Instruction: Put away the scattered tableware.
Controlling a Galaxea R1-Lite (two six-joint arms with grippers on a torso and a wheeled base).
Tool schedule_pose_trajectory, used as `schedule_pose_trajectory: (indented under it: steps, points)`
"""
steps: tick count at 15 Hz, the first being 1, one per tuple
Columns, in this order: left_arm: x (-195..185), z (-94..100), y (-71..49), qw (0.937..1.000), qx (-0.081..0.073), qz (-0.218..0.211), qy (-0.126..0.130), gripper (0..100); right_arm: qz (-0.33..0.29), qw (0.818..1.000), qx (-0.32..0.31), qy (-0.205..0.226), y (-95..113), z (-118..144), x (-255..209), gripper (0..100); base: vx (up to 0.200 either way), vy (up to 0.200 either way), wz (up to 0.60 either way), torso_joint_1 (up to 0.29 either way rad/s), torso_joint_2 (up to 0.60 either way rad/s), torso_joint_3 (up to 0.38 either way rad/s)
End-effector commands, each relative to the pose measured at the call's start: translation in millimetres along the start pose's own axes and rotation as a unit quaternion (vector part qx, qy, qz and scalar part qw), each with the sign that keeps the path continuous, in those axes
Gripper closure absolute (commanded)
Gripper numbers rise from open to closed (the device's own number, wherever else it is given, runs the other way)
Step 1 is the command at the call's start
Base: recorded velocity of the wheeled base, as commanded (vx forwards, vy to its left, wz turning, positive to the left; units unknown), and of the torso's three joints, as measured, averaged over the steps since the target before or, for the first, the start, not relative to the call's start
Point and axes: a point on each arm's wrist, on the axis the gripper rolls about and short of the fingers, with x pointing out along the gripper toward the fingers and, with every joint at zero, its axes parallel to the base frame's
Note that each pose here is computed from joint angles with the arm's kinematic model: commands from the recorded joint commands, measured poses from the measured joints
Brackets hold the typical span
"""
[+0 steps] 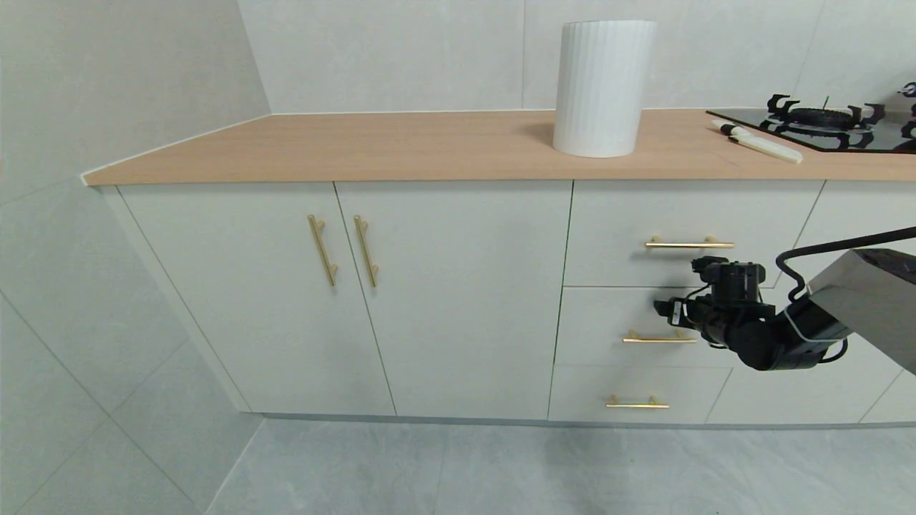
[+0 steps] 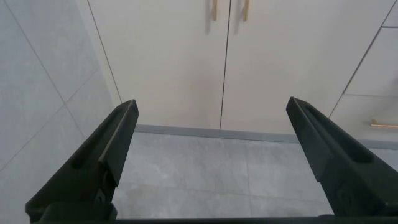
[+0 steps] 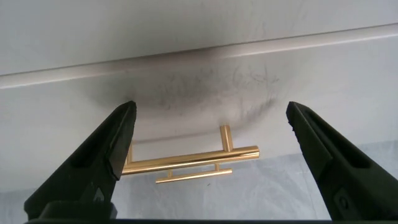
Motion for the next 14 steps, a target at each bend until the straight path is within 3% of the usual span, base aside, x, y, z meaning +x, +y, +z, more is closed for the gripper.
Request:
schedule_pose_trajectory:
  steps: [1, 3, 5, 7, 9, 12, 14]
  points:
    - [0, -0.1, 0.0, 1.0, 0.0, 0.0, 0.0, 0, 0.002, 1.0, 0.001, -0.006, 0, 7, -7, 0, 0.0, 0.0, 0.0, 0.0, 0.0, 0.0]
    - [0, 0.0, 0.0, 1.0, 0.0, 0.0, 0.0, 0, 0.0, 1.0, 0.004, -0.012, -5, 21, -34, 0, 0.0, 0.0, 0.0, 0.0, 0.0, 0.0]
    - [0, 0.0, 0.0, 1.0, 0.0, 0.001, 0.0, 0, 0.005, 1.0, 0.005, -0.027, -12, 38, -93, 0, 0.0, 0.0, 0.0, 0.0, 0.0, 0.0]
    - [0, 0.0, 0.0, 1.0, 0.0, 0.0, 0.0, 0, 0.004, 0.997, 0.008, -0.078, -17, 46, -151, 0, 0.0, 0.0, 0.0, 0.0, 0.0, 0.0]
    - [0, -0.1, 0.0, 1.0, 0.0, 0.001, 0.0, 0, -0.04, 0.987, 0.011, -0.154, -31, 54, -217, 0, 0.0, 0.0, 0.0, 0.0, 0.0, 0.0]
    - [0, -0.1, 0.0, 1.0, 0.0, 0.001, 0.0, 0, -0.049, 0.972, -0.004, -0.229, -56, 29, -329, 0, 0.0, 0.0, 0.0, 0.0, 0.0, 0.0]
    - [0, 0.0, 0.0, 1.0, 0.0, 0.002, 0.0, 0, -0.06, 0.96, -0.019, -0.272, -67, 15, -375, 0, 0.0, 0.0, 0.0, 0.0, 0.0, 0.0]
